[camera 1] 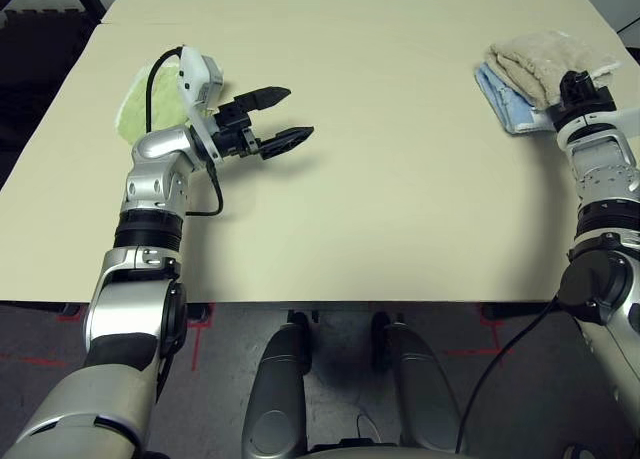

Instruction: Fold the towel and set it aside.

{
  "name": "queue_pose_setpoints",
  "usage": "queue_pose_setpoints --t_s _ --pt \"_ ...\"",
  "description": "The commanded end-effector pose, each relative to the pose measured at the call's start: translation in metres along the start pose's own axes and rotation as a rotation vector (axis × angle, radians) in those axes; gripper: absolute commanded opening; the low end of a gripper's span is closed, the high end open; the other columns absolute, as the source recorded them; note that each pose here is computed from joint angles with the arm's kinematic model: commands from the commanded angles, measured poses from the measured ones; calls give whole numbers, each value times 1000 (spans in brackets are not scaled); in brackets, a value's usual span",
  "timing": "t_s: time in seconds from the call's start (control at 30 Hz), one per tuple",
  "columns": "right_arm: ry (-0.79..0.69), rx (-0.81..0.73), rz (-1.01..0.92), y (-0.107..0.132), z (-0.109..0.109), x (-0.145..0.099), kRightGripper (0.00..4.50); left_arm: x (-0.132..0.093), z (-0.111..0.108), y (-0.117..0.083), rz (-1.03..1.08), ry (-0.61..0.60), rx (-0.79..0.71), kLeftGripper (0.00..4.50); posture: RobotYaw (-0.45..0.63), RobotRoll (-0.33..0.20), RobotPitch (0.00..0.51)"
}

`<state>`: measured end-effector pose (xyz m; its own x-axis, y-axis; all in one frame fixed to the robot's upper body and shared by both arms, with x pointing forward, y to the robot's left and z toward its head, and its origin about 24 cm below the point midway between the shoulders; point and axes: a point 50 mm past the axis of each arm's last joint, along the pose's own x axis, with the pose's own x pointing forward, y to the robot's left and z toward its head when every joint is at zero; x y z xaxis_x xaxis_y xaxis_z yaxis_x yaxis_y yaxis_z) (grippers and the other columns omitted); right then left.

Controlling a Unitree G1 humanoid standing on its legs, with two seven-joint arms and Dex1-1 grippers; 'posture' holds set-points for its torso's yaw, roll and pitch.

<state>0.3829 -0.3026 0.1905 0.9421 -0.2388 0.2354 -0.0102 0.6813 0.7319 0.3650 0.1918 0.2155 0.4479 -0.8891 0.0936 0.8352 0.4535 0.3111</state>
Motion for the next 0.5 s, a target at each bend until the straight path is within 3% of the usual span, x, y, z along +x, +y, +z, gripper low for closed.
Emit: queue_pose_setpoints --t_s 0.03,0.17,0.47,0.5 --pt "-10 41 -72 -15 -6 -9 9 -1 -5 -3 -25 26 -6 4500 -6 0 255" --pt "-1 62 -102 -17 -13 -14 948 -1 -4 -3 -29 29 -8 4500 -5 0 255" --pt "33 59 -44 -10 -7 -28 4350 -1 -4 -3 -35 31 -6 4500 -10 0 254" --pt "47 37 -22 -7 -5 -31 4459 -1 -4 -2 -34 30 -6 4500 -10 0 255"
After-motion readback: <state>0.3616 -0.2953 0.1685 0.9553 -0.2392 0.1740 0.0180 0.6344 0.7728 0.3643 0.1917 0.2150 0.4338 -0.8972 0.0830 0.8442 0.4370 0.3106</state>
